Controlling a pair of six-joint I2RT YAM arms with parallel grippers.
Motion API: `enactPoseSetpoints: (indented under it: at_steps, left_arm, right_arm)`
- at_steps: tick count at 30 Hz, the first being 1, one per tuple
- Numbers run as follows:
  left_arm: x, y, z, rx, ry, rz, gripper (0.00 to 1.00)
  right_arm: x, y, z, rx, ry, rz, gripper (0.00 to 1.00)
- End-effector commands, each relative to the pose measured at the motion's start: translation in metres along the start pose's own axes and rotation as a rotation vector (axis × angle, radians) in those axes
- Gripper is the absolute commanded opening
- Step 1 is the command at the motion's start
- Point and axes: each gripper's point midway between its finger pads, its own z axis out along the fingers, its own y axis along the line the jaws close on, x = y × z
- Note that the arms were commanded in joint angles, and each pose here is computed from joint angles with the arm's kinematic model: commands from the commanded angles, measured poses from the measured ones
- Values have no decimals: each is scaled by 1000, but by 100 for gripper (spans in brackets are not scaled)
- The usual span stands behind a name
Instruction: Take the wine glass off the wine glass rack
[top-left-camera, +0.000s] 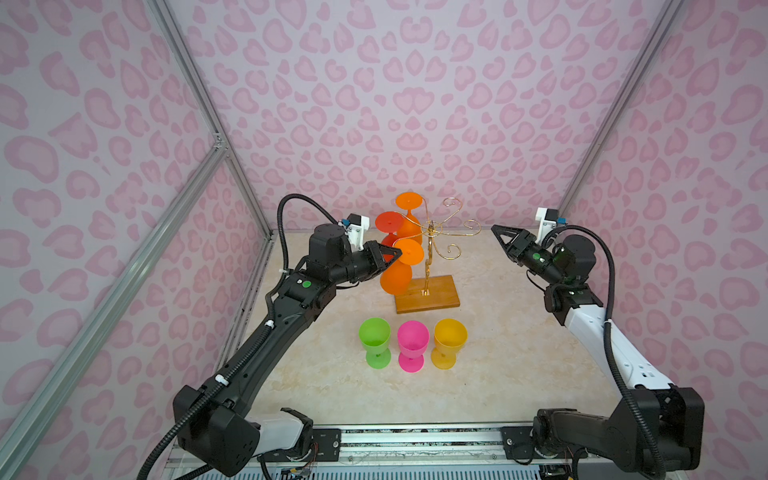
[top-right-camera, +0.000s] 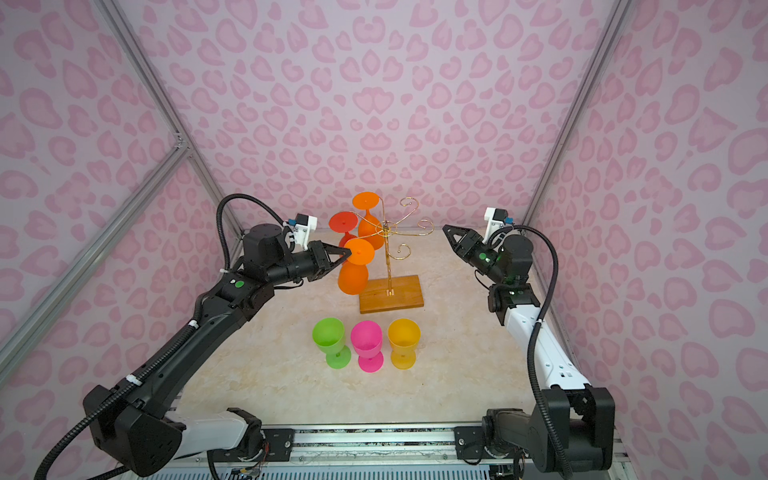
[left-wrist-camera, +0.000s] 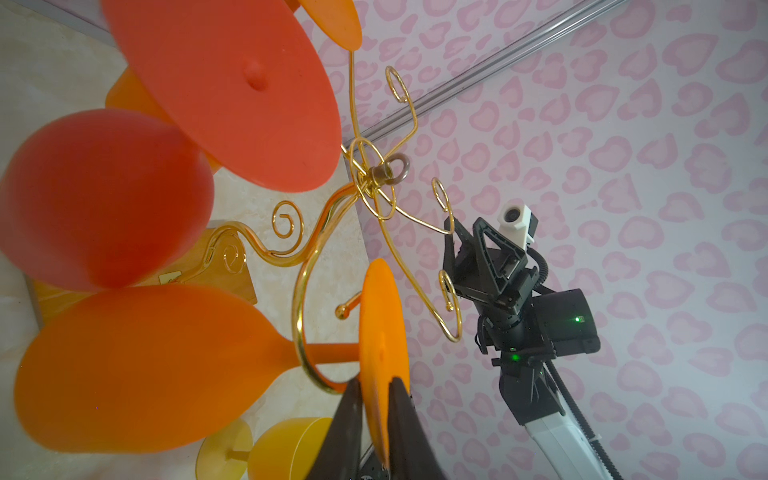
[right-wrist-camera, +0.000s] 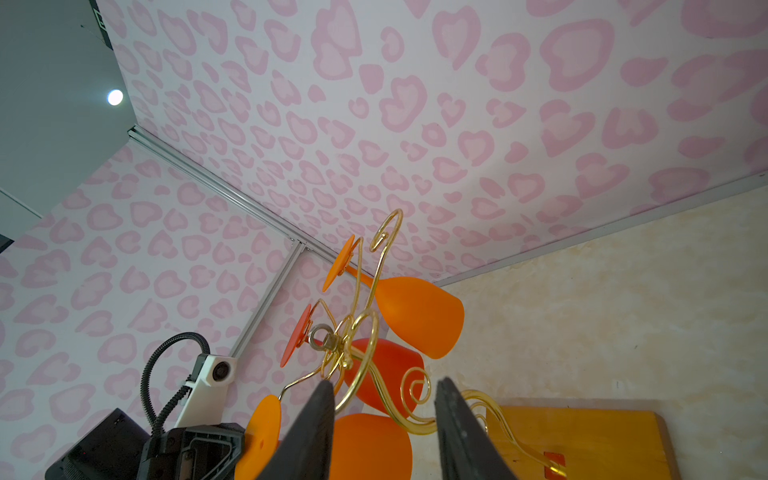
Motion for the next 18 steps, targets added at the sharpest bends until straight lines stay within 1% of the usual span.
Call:
enactPoseSetpoints:
  at_steps: [1,11,18]
  left_arm:
    - [-8,-11,-5,32,-40,19,17]
    - [-10,-7,-5,24,-59,-6,16]
    - [-10,-5,-6,25,-68,-32,11]
  right_arm:
    - [-2,7,1,-34,-8,-22,41]
    - [-2,4,2,-32,-7,-16,41]
    - [-2,3,3,-36,-7,-11,41]
